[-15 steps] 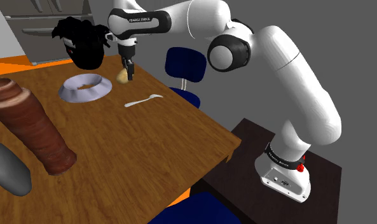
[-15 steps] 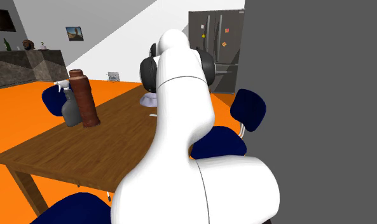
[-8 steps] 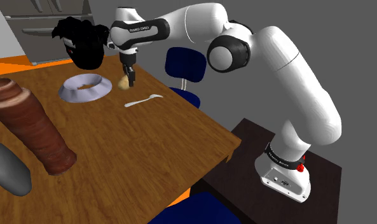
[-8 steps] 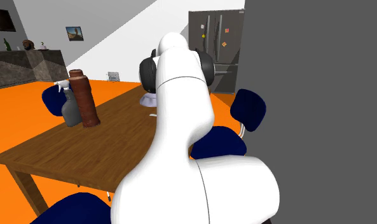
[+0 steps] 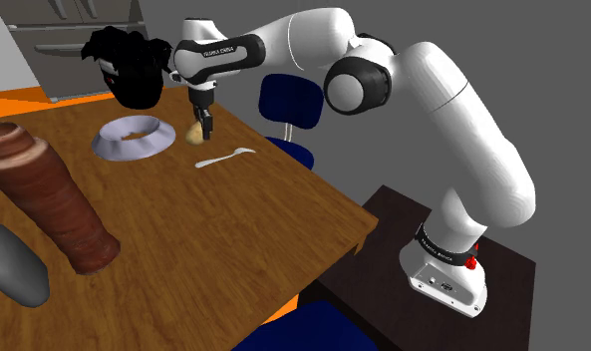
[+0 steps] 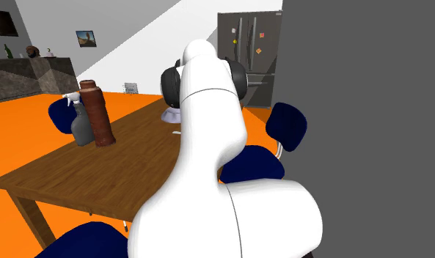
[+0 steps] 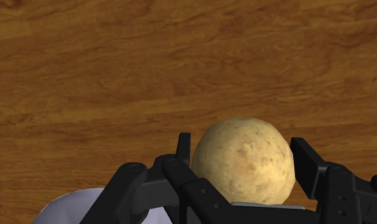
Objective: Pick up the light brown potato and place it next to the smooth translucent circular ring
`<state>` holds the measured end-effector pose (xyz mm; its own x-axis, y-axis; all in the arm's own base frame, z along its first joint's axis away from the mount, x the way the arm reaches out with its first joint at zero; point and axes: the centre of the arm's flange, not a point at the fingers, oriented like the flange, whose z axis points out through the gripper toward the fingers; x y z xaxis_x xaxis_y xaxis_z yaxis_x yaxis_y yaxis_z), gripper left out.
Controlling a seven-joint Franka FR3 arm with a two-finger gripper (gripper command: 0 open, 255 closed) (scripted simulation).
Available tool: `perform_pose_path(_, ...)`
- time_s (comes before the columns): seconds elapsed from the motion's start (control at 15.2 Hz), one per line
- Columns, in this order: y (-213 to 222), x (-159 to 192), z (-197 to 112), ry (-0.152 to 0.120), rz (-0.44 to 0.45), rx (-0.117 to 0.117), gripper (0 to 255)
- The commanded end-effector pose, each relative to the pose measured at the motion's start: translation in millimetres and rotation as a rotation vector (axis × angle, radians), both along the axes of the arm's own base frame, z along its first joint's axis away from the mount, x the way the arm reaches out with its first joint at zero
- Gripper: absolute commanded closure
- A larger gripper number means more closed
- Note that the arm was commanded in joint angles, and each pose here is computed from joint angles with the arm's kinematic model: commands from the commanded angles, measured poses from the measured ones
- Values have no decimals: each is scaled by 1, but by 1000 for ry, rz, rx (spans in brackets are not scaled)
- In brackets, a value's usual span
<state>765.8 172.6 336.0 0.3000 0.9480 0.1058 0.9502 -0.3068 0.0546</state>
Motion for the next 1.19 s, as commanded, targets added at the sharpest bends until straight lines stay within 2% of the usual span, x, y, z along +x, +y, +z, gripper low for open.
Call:
perform_pose_path(0.0, 0, 0, 0, 0, 0, 0, 255)
perform_pose_path(0.07, 0, 0, 0, 0, 0, 0, 0)
perform_pose_path(0.4, 0, 0, 0, 0, 0, 0, 0)
perform_pose_path(0.66, -4, -4, 49, 0, 0, 0, 0)
perform_pose_path(1.12, -4, -4, 49, 0, 0, 0, 0)
